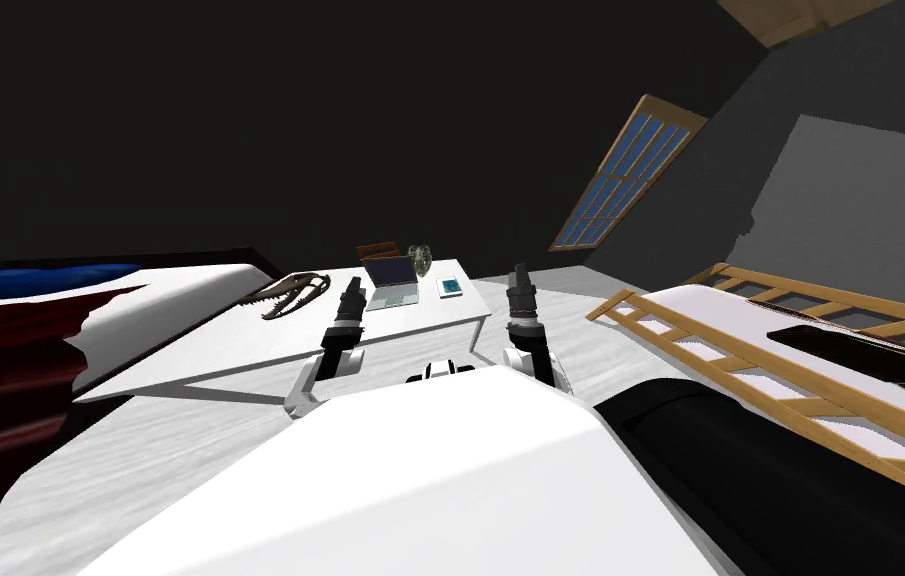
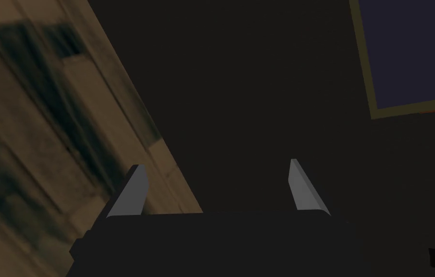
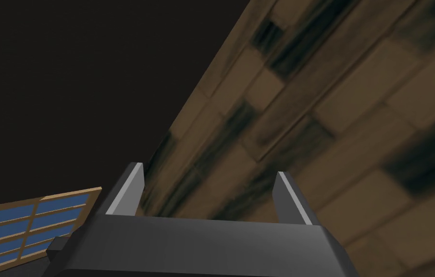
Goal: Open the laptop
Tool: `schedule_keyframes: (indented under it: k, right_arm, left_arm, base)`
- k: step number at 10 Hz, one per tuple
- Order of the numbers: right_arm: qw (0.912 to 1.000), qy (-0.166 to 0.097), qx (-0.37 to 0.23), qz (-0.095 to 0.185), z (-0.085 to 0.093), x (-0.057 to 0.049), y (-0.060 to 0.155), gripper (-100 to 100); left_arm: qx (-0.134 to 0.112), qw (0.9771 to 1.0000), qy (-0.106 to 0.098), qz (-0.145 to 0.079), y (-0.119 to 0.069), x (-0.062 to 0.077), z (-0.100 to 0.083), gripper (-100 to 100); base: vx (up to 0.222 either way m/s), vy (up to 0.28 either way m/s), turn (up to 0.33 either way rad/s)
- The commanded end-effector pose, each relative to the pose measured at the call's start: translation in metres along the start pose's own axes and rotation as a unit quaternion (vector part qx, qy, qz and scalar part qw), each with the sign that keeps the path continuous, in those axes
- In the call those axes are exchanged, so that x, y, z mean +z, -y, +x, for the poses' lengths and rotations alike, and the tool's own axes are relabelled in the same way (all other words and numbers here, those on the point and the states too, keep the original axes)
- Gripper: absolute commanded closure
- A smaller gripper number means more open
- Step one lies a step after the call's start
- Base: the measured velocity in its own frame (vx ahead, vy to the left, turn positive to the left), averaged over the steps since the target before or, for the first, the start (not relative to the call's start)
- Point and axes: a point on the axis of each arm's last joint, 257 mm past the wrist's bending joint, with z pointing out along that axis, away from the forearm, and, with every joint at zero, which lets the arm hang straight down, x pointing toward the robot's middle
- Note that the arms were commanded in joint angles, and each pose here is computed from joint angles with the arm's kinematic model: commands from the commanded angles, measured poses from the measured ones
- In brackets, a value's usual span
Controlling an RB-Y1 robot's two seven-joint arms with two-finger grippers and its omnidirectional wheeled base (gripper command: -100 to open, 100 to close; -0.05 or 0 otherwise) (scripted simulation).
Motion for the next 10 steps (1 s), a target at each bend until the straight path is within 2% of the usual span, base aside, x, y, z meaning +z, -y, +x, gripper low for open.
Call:
schedule_keyframes:
  k: [1,2,3,4,5,6,7,8,9,10]
  right_arm:
    - [1.0,0.0,0.0,0.0,0.0,0.0,0.0,0]
    - [1.0,0.0,0.0,0.0,0.0,0.0,0.0,0]
    - [1.0,0.0,0.0,0.0,0.0,0.0,0.0,0]
    - [1.0,0.0,0.0,0.0,0.0,0.0,0.0,0]
    - [1.0,0.0,0.0,0.0,0.0,0.0,0.0,0]
    - [1.0,0.0,0.0,0.0,0.0,0.0,0.0,0]
    - [1.0,0.0,0.0,0.0,0.0,0.0,0.0,0]
    - [1.0,0.0,0.0,0.0,0.0,0.0,0.0,0]
    - [1.0,0.0,0.0,0.0,0.0,0.0,0.0,0]
    - [1.0,0.0,0.0,0.0,0.0,0.0,0.0,0]
  left_arm:
    - [0.016,0.9996,-0.002,-0.024,-0.027,0.007,-0.007,-100]
    - [0.029,0.999,-0.001,-0.033,-0.038,0.015,-0.015,-100]
    - [0.029,0.9987,-0.002,-0.041,-0.046,0.013,-0.013,-100]
    - [0.042,0.9979,0.001,-0.049,-0.055,0.021,-0.022,-100]
    - [0.041,0.9974,-0.001,-0.059,-0.065,0.018,-0.021,-100]
    - [0.053,0.9962,0.003,-0.069,-0.075,0.026,-0.031,-100]
    - [0.052,0.9956,0.002,-0.077,-0.084,0.023,-0.03,-100]
    - [0.064,0.9941,0.006,-0.087,-0.094,0.031,-0.041,-100]
    - [0.063,0.9934,0.005,-0.096,-0.102,0.028,-0.04,-100]
    - [0.075,0.992,0.012,-0.1,-0.107,0.038,-0.053,-100]
  base:
    - [-0.03,0.063,-0.142]
    - [-0.033,0.058,-0.242]
    - [-0.022,0.047,-0.134]
    - [-0.024,0.049,-0.279]
    - [-0.02,0.052,-0.155]
    - [-0.013,0.064,-0.276]
    - [-0.015,0.057,-0.128]
    - [-0.033,0.054,-0.217]
    - [-0.032,0.045,-0.148]
    - [-0.032,0.055,-0.323]
